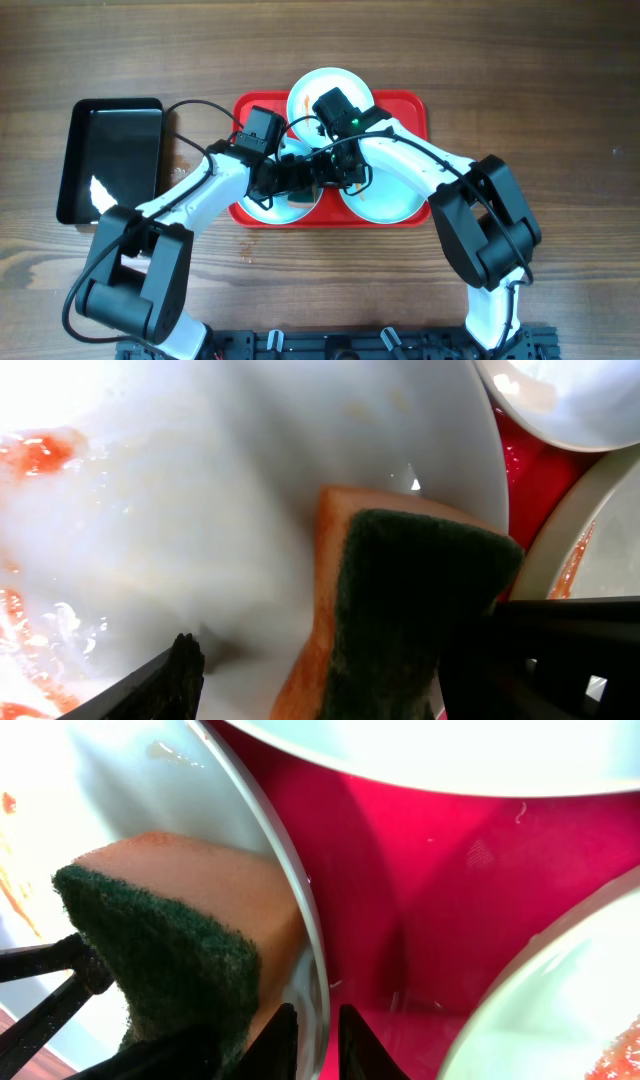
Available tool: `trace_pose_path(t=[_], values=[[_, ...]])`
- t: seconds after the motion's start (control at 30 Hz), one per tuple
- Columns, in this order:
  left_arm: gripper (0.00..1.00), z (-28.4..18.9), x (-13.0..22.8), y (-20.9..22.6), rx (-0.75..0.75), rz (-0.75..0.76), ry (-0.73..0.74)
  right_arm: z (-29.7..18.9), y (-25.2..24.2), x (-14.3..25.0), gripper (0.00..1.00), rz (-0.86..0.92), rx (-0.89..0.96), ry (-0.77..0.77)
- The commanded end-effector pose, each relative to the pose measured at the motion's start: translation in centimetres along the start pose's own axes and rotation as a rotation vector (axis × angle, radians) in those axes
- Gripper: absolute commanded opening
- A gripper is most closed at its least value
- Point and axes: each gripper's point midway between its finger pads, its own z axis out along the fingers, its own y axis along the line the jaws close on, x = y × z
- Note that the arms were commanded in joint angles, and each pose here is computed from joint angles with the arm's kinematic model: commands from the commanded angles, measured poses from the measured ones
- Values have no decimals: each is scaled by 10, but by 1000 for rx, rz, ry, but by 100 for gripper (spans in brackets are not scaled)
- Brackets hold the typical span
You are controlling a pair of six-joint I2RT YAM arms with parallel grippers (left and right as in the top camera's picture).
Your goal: Clean dirty plates on tray and stack at the side
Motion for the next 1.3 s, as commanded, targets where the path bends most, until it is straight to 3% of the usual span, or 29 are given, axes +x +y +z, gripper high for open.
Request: trace_pose_path(t=[0.0,0.1,0.33,0.5,0.8,1.1,1.27], values=[[71,8,7,-1,2,17,27,13,-3,8,16,13,-2,42],[54,8,6,1,-9,17,21,13,-3,8,16,13,-2,43],[33,5,-1,31,-171,9,-32,13,-5,11,16,12,5,54],[22,-3,-3,37,-184,-15,-29,13,-5,11,16,11,5,54],[23,-44,-20,40,-187,-38,-104,13,-5,11,16,12,6,55],[52,-50,-14,36,-165,-41,-87,13,-5,11,16,12,5,55],[55,-48,-10,23,-94,-36,-59,13,-5,11,16,12,5,55]])
